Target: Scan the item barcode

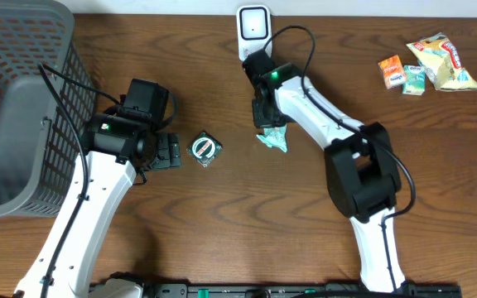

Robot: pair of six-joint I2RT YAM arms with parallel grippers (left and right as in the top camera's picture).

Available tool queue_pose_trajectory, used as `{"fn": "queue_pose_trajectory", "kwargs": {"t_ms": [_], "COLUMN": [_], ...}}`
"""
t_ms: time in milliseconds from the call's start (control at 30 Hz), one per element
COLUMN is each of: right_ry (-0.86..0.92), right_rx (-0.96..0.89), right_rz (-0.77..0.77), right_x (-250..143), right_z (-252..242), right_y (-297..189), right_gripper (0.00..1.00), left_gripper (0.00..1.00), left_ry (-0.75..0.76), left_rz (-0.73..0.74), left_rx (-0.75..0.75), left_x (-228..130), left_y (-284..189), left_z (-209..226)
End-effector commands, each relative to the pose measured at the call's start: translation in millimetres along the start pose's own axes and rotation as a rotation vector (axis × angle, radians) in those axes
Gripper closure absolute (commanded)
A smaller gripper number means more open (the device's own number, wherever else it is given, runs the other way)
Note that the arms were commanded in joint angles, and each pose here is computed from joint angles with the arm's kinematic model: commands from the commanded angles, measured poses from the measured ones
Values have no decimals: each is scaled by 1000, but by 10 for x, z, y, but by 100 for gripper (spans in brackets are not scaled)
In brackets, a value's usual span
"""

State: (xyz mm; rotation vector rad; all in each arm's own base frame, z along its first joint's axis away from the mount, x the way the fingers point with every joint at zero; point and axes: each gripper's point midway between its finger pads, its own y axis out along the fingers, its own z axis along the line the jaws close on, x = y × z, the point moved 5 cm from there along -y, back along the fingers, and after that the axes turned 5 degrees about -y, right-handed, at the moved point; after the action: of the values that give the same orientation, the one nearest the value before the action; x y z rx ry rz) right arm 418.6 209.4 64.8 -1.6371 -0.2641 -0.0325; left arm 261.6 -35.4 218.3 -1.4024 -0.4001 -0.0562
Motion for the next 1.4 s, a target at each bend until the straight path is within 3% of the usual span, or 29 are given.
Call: {"fn": "queue_pose_trajectory", "kwargs": {"t_ms": [0, 233, 400, 667, 1067, 1367], "right_ry": [-1, 15, -51, -94, -28, -41], "right_rx": [-30, -7, 25, 29, 74, 86], "right_rz": [39, -26, -1, 80, 77, 51], "right_x": [-64, 68, -103, -342, -649, -513], "right_z": [-30, -155, -206, -66, 11, -35], "right_y": [250, -410, -857, -653, 92, -506], "right_gripper": [99, 99, 96, 99, 99, 99], "left_gripper": [2, 2, 2, 2, 2, 2], "left_ry": [-3, -3, -3, -3, -3, -3], "left_rz": [3, 3, 3, 3, 3, 3], "left_rx": [13, 12, 13, 13, 12, 13], "left_x": [2, 2, 2, 2, 2, 2], "left_y": [12, 12, 12, 12, 12, 12], "left_z": [19, 18, 19, 19, 18, 19]}}
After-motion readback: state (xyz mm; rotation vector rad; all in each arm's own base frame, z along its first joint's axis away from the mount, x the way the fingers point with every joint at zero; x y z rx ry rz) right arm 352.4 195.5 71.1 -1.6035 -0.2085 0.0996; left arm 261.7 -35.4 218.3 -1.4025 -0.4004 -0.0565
